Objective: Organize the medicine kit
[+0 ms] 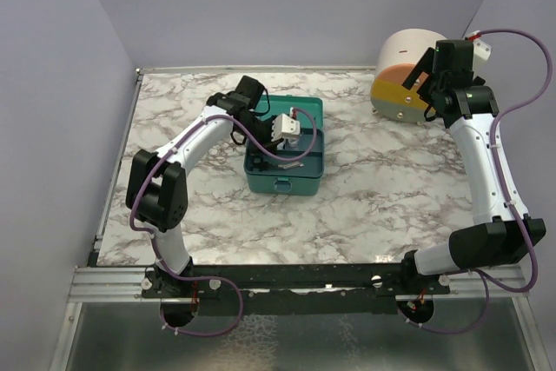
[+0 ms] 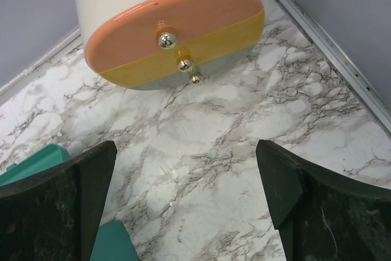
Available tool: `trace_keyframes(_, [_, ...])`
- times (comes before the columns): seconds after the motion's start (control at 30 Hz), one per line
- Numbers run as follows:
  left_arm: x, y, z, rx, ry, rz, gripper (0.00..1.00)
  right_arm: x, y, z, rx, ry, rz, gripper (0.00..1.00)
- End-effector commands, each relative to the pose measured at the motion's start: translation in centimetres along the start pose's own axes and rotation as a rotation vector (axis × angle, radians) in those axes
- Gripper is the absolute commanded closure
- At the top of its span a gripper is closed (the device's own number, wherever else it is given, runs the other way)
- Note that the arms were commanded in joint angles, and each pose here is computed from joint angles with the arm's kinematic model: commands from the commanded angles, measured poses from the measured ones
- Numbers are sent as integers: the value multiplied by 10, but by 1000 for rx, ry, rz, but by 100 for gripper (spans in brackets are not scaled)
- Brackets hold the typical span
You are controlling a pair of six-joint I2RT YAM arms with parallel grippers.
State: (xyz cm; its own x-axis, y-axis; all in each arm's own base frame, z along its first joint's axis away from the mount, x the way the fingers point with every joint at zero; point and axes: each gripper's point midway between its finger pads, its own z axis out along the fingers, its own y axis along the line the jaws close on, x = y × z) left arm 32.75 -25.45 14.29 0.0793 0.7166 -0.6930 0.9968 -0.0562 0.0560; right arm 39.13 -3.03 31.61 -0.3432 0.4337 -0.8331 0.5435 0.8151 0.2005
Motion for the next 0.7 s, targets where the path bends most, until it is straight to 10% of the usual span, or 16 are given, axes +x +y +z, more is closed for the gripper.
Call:
trace_keyframes(0.0, [-4,-13,-4,30,-36,-13,100,-6,4,-3,-18,-7,23,0])
trace_keyframes(0.37, [-5,-18,-4,40,-40,-50,100,-2,0,-8,-24,0,28,0])
trace_keyframes(0.67, [-10,-16,-8,25,-47,-66,60,0,-2,-12,-28,2,34,0])
